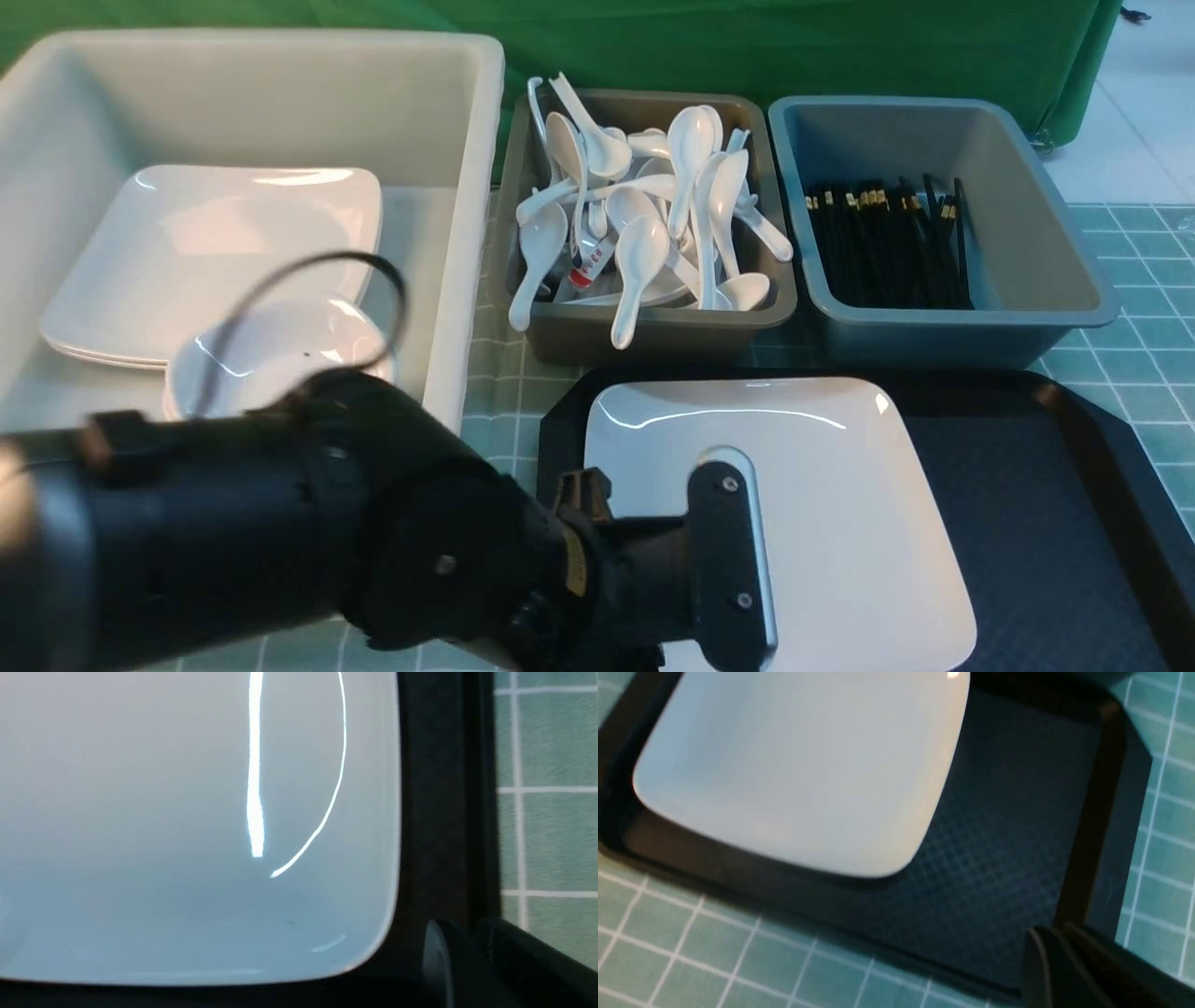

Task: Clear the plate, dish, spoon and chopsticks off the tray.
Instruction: Use the left arm to grab a plate from the dinner plate

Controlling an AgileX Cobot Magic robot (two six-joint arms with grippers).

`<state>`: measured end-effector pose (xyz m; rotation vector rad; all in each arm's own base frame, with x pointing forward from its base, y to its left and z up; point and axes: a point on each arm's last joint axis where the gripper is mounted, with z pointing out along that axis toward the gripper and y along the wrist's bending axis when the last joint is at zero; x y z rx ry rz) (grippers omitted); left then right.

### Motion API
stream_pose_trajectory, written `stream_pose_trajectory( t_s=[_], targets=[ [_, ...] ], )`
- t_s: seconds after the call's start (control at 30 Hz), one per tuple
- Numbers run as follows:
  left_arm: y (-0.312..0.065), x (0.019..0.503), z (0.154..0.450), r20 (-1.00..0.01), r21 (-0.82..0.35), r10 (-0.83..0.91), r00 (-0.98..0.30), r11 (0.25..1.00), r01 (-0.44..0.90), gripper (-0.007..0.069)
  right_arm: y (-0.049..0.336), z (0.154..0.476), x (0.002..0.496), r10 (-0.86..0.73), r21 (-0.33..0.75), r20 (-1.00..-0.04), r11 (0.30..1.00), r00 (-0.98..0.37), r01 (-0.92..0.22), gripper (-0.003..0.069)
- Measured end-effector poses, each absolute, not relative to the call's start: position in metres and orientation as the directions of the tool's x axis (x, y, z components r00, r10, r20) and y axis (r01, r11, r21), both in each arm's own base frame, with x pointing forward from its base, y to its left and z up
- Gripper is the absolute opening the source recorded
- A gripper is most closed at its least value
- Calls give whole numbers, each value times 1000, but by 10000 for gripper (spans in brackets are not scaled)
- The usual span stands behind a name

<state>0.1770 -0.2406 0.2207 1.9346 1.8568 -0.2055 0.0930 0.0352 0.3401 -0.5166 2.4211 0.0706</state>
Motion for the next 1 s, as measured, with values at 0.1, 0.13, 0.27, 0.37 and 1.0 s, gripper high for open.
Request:
stream_pose_trajectory(
  t_s=[0.1,0.13,0.27,0.37,1.0],
  targets=[
    [-244,182,207,-356,239,925,132,-46,970,187,30,328,80,-342,-65,-610,920,-714,-386,69],
    [-244,184,204,-339,245,929,149,-66,967,229,29,327,78,-343,-63,-611,920,-713,-388,69],
    [-245,186,195,-285,271,926,246,-169,948,393,25,325,69,-348,-70,-635,915,-690,-397,69],
    [-247,188,189,-260,285,914,311,-236,929,451,24,326,66,-365,-84,-643,907,-673,-412,69],
    [-259,206,157,-149,377,891,428,-349,858,244,24,326,66,-374,-88,-645,903,-666,-421,69]
  ],
)
